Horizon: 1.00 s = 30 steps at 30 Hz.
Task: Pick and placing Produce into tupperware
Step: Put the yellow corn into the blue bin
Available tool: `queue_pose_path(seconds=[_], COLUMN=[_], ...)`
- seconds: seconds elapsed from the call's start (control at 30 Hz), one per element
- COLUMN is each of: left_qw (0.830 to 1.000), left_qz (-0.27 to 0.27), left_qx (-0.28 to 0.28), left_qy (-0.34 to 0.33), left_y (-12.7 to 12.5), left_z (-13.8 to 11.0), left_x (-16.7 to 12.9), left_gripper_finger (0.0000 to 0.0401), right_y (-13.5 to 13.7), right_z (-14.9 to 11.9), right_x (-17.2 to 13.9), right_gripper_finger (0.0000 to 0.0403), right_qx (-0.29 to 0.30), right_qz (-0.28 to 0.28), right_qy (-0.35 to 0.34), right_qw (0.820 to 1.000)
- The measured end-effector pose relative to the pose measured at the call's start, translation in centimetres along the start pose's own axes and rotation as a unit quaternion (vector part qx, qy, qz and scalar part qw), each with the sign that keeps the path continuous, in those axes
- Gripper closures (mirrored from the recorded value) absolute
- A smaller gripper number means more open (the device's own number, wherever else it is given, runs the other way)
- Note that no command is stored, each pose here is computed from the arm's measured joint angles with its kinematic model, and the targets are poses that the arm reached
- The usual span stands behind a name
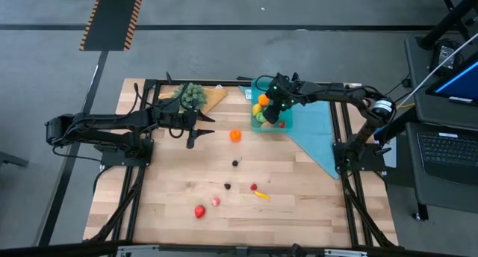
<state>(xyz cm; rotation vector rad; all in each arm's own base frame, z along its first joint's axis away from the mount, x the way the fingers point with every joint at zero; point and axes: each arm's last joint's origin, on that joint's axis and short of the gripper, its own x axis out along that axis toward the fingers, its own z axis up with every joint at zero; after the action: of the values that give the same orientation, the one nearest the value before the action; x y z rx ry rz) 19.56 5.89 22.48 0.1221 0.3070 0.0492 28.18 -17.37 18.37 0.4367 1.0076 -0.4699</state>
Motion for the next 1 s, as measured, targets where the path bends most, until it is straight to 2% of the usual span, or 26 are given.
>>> queue_pose_path(seconds=[0.17, 0.3, 0.37, 0.57, 0.67, 0.77, 1.0], left_qw=[1.000, 1.000, 1.000, 0.999, 0.997, 0.997, 0.995], left_qz=[0.000, 0.001, 0.001, -0.005, -0.010, -0.022, -0.054], left_qx=[0.000, 0.001, 0.002, 0.007, 0.014, 0.017, 0.023], left_qy=[0.000, -0.004, -0.008, -0.050, -0.073, -0.077, -0.080], left_y=[0.0, 0.0, 0.0, -0.7, -1.2, -1.7, -3.0], left_z=[0.0, 0.1, 0.2, 1.5, 2.1, 2.3, 2.5], left_x=[0.0, 0.0, -0.1, -1.5, -2.5, -3.3, -3.8], left_gripper_finger=[0.0222, 0.0222, 0.0222, 0.0222, 0.0222, 0.0222, 0.0222], right_y=[0.5, 1.4, 2.2, 4.7, 6.3, 7.6, 10.0], right_z=[0.1, 0.1, 0.5, 0.8, 0.0, -1.7, -6.6], right_x=[0.0, -0.5, -1.2, -5.3, -7.2, -8.2, -8.7], right_gripper_finger=[0.0203, 0.0203, 0.0203, 0.0203, 0.0203, 0.0203, 0.0203], right_qx=[0.019, -0.036, -0.068, -0.118, -0.146, -0.165, -0.206], right_qz=[0.006, 0.010, 0.016, -0.003, -0.003, 0.021, 0.094], right_qy=[-0.006, -0.015, -0.044, -0.119, -0.168, -0.216, -0.335], right_qw=[1.000, 0.999, 0.997, 0.986, 0.975, 0.962, 0.915])
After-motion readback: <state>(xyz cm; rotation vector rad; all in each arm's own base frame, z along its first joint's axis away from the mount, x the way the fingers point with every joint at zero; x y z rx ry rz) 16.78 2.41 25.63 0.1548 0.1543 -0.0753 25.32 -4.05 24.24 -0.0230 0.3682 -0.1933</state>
